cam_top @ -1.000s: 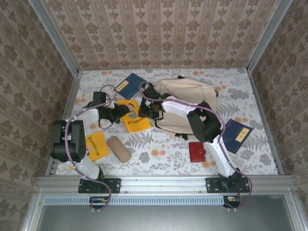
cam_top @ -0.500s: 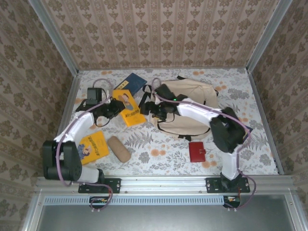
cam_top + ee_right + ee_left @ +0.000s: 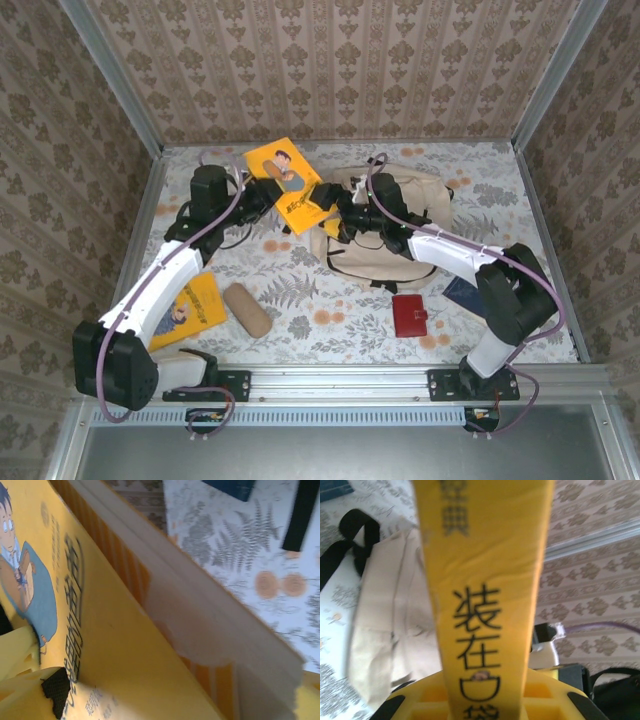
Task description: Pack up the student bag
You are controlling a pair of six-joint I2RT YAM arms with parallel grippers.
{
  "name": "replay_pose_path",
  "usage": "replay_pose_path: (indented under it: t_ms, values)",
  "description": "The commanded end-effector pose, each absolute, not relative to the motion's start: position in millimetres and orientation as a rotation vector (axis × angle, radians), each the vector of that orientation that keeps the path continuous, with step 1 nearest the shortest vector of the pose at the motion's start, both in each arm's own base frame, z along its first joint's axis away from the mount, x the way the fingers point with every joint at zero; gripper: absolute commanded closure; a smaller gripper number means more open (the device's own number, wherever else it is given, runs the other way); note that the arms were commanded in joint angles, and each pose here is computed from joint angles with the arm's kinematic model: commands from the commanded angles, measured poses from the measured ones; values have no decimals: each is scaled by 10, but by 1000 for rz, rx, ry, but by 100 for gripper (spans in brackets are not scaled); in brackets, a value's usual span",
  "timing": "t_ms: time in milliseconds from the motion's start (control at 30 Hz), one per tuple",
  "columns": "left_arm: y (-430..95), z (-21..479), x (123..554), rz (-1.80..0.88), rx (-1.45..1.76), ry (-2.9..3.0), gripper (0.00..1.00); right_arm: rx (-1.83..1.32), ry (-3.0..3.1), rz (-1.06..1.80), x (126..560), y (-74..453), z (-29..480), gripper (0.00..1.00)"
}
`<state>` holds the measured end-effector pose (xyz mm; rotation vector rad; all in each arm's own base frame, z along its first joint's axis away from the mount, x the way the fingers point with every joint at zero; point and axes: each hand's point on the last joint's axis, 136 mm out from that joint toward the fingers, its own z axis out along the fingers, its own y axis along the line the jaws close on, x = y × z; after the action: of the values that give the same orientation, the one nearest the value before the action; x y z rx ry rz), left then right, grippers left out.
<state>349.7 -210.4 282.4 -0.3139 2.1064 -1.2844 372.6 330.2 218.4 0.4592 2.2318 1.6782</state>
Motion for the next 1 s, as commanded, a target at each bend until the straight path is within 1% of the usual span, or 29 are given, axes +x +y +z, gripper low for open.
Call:
replay_pose_path:
  t_ms: [0,67,133,300,367,567,733,767,800,867,933,967]
  values:
    - [-2075,3542,3675,-1360,-327,1830,96,538,2081,1851,3774,3357,2459,0]
    - [-2080,3613,3683,-1382,-339,1798,96,553,2024,1895,3796,3359,2534,1]
    - [-2079,3632,3685,-1401,-363,1777,96,565,1981,1928,3822,3363,2603,3]
    - [-2032,3662,3672,-1453,-435,1724,96,578,1887,1967,3867,3333,2757,15]
    - [-2027,3657,3671,-1486,-468,1705,96,565,1884,1981,3883,3362,2805,22]
    - [-2063,3652,3659,-1561,-506,1690,97,567,1815,2035,3975,3403,2944,35]
    - [-2059,3623,3641,-1572,-522,1694,97,557,1815,2029,4032,3417,2989,53]
    - [-2057,3596,3638,-1571,-528,1701,96,555,1819,2021,4032,3410,2982,59]
    - [-2051,3585,3633,-1567,-529,1703,95,554,1826,2009,4028,3393,2977,65]
    - [-2045,3517,3621,-1556,-540,1726,90,561,1839,1980,4019,3341,2953,73]
    - [-2039,3431,3614,-1536,-550,1758,83,575,1877,1921,4004,3264,2880,79]
    - [-2038,3388,3606,-1525,-552,1776,76,577,1901,1879,3993,3213,2842,80]
